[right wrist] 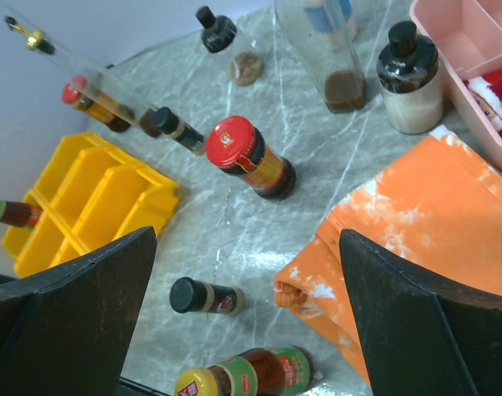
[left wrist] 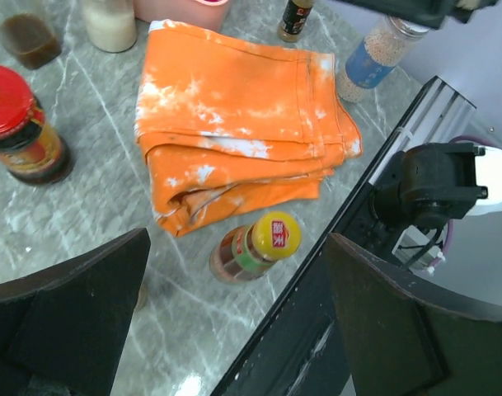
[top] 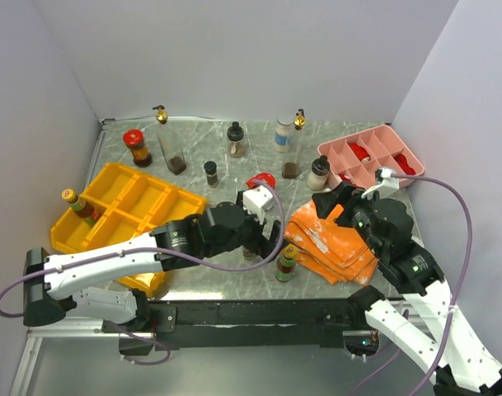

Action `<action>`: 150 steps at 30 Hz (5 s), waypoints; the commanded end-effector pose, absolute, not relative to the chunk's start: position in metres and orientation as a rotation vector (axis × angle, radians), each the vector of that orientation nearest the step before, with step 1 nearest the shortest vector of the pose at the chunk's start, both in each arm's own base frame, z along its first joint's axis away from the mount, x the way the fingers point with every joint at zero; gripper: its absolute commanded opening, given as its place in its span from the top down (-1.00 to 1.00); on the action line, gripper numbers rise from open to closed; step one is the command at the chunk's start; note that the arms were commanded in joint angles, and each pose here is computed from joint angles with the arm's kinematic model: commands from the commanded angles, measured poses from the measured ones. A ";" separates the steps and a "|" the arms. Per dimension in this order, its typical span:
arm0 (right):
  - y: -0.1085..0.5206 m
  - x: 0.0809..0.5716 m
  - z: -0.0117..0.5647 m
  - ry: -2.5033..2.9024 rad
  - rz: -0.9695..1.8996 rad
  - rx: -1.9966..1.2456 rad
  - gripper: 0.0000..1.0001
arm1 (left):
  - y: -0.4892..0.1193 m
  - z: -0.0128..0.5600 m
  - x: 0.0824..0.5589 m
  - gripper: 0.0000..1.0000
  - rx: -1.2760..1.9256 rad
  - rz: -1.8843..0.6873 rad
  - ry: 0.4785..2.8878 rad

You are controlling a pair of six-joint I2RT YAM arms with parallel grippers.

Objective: Organize the condiment bottles
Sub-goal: Pick up the bottle from the center of the board, then place the bottle in the storage box.

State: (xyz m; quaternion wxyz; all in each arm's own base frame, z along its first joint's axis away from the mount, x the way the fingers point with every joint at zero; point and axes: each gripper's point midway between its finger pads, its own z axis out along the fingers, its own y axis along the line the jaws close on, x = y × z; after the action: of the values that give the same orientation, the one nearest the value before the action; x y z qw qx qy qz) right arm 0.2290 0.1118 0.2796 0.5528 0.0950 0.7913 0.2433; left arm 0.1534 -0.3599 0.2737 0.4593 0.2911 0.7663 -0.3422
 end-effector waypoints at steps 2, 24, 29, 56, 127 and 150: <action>0.110 0.221 0.322 1.732 0.650 0.228 -1.00 | -0.386 0.269 0.153 -0.85 0.732 -0.847 1.816; 0.113 0.215 0.301 1.742 0.666 0.186 -1.00 | -0.421 0.180 0.136 -0.08 0.887 -0.697 1.923; 0.117 0.217 0.296 1.754 0.667 0.168 -1.00 | -0.421 0.193 0.136 0.49 0.853 -0.722 1.914; 0.121 0.217 0.299 1.747 0.697 0.159 -1.00 | -0.376 0.335 0.188 0.98 0.469 -0.538 1.756; 0.127 0.191 0.306 1.682 0.764 0.004 -1.00 | 0.216 0.298 0.221 0.98 -1.367 0.765 1.055; 0.126 0.186 0.314 1.655 0.778 -0.003 -1.00 | 0.233 0.226 0.234 0.74 -1.463 0.914 1.071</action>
State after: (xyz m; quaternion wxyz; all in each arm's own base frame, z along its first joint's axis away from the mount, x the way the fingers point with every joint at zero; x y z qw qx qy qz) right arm 0.1923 0.1279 0.2888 0.5871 0.0057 0.7414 0.3249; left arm 0.2283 0.2243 0.2041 0.4999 -0.5849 0.5096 0.3852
